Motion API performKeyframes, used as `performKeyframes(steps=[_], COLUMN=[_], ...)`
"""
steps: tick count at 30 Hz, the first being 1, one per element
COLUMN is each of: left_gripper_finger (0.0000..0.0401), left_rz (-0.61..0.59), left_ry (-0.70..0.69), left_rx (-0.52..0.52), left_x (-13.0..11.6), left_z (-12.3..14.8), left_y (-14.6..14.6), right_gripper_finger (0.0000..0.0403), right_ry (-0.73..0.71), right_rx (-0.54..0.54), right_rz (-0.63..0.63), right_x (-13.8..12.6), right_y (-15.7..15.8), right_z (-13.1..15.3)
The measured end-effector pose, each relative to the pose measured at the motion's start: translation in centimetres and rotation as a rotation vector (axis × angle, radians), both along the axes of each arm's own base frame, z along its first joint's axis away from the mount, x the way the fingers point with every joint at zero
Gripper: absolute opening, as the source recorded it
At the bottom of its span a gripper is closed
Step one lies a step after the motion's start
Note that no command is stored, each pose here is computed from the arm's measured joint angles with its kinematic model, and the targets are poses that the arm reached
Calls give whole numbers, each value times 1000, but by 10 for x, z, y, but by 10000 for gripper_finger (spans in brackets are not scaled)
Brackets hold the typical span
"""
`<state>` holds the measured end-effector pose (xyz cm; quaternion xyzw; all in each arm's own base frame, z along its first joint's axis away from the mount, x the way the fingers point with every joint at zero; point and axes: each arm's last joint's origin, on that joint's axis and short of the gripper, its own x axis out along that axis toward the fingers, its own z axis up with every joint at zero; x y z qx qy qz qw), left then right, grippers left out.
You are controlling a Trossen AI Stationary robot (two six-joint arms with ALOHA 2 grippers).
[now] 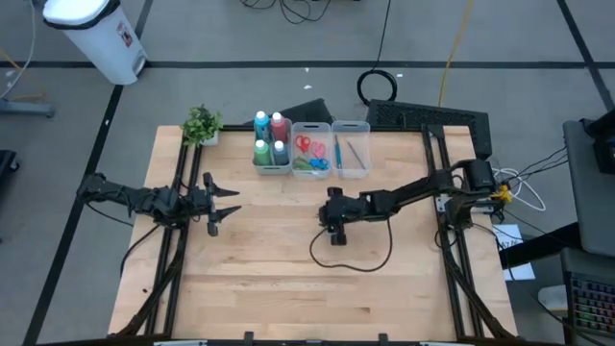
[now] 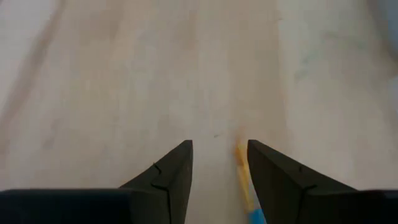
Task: Pick & Place Paint Supplies
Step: Put the blue paint brush into the right transparent bin
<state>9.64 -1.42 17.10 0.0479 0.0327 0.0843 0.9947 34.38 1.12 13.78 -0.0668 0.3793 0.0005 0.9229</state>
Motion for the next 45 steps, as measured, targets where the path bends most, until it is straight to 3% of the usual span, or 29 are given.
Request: performKeyframes(steps=[4, 14, 45], left_gripper_finger=[202, 202, 202], left_rz=[0, 0, 0], left_ry=[0, 0, 0], left_rx=[0, 0, 0], left_x=[0, 0, 0], left_z=[0, 0, 0], left_y=[0, 0, 0], right_gripper_finger=[143, 143, 137], right_ry=[-7, 103, 76], right_rx=[-2, 146, 135], right_rz=[-25, -53, 48], right_x=[1, -1, 0], right_y=[-7, -19, 1], right_z=[-1, -21, -19])
